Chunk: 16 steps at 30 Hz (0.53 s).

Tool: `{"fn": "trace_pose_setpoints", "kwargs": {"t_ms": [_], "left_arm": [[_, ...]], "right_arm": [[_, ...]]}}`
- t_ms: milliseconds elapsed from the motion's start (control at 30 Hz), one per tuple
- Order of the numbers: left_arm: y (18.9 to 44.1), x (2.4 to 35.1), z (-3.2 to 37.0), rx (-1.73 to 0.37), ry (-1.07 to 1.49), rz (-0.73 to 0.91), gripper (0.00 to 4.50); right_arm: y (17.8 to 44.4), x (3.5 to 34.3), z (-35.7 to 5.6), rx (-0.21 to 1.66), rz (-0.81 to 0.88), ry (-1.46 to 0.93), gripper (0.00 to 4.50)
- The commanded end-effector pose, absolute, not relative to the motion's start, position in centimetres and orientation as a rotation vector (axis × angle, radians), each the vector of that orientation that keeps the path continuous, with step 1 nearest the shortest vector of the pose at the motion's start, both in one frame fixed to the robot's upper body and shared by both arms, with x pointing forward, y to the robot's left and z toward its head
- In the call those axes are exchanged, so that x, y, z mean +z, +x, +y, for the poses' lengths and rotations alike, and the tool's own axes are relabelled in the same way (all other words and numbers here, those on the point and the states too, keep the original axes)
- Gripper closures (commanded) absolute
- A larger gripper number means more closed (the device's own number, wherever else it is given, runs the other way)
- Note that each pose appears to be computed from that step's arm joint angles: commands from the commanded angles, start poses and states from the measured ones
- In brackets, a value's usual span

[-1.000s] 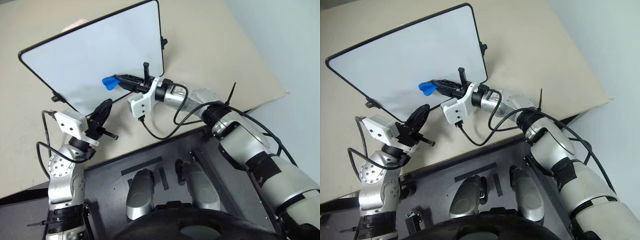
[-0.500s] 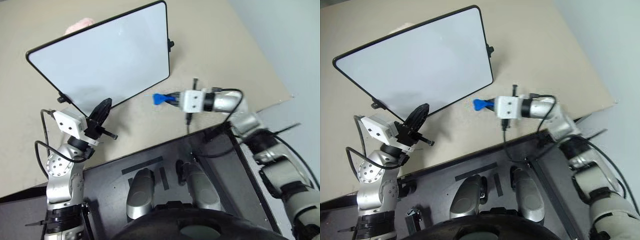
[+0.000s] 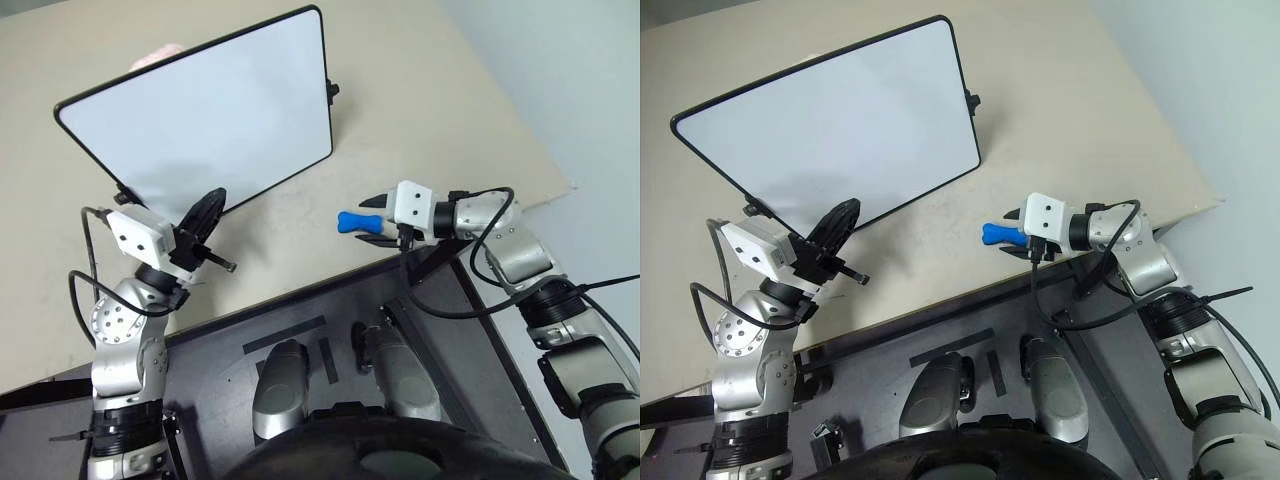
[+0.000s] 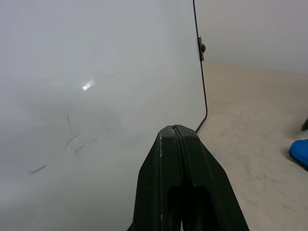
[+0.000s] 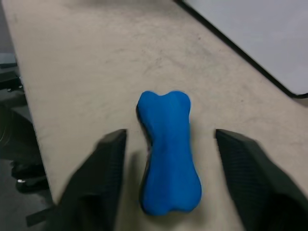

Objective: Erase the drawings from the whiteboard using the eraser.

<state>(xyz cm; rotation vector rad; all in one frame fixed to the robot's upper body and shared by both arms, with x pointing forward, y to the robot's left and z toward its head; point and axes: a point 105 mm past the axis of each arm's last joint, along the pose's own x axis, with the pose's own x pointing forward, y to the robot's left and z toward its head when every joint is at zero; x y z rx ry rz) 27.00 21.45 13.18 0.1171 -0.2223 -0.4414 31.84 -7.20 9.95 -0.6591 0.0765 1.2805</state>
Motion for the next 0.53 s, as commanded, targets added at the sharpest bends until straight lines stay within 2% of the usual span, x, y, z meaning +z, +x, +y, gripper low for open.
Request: {"fn": "trace_pose_setpoints", "kwargs": {"t_ms": [33, 200, 533], "left_arm": [[27.1, 14.1, 21.4, -0.453, 0.125, -0.258, 4.50], [27.5, 14.4, 21.3, -0.471, 0.130, -0.264, 4.50], [27.7, 14.7, 21.3, -0.494, 0.137, -0.264, 4.50]], "right_arm": [[32.7, 13.6, -7.8, 1.197, -0.044, -0.640, 0.27], [32.5, 16.1, -9.3, 1.156, -0.074, -0.513, 0.27], [32.1, 16.7, -12.2, 1.090, -0.034, -0.435, 0.27]]}}
